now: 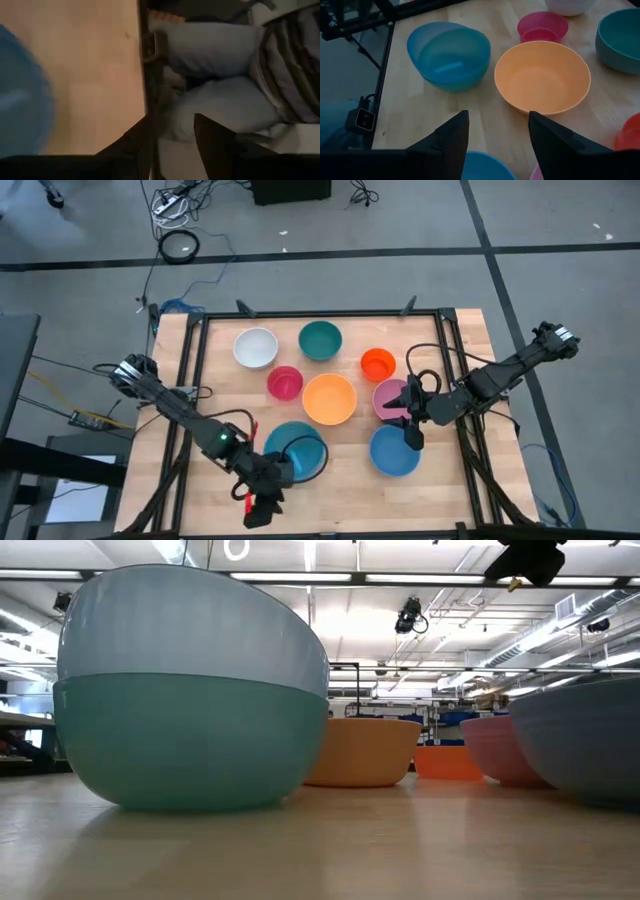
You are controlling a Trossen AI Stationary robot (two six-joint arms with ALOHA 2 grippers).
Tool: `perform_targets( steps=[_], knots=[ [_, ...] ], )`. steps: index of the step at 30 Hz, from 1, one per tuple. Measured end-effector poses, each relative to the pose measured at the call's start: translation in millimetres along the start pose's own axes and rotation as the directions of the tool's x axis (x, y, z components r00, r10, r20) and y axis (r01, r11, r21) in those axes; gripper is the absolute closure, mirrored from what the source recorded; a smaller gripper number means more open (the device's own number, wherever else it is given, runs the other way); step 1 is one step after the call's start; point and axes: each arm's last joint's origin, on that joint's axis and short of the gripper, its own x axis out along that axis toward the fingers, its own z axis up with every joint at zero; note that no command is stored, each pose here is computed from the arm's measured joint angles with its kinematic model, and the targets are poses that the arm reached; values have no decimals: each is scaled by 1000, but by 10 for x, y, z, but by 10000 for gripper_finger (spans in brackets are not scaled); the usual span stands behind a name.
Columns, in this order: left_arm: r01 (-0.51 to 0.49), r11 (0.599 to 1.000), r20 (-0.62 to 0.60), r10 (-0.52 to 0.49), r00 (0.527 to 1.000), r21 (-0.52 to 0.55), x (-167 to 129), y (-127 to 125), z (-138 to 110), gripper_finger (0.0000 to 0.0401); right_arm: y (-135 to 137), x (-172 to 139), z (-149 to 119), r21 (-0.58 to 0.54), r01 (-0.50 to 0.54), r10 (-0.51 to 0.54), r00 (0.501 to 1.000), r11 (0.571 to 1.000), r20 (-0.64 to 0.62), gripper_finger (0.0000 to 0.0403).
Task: Nest bowls inside each other
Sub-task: Stack the light blue bowl on top of the the light green bowl
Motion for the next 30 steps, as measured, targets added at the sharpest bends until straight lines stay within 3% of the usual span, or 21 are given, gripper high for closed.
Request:
perform_targets(
  steps=[4, 7, 13, 23, 30],
  knots=[
    [-244, 968, 12, 244, 970, 65, -184, 28, 21, 254, 13, 38, -13, -8, 8, -8, 1000, 1000, -12, 209],
    [-316, 946, -1, 317, 948, 68, -206, 112, 25, 254, 24, 66, -20, -12, 13, -13, 1000, 1000, -19, 209],
    [-363, 930, -53, 366, 929, 55, -73, 276, -28, 252, 40, 113, -39, -22, 22, -23, 999, 1000, -35, 209],
    [-346, 938, -53, 347, 936, 21, -64, 293, -17, 223, 41, 117, -41, -13, 23, -23, 999, 1000, -38, 209],
    [-358, 932, -88, 362, 928, 50, 128, 339, -31, 212, 42, 117, -42, -13, 20, -20, 999, 1000, -39, 209]
  ],
)
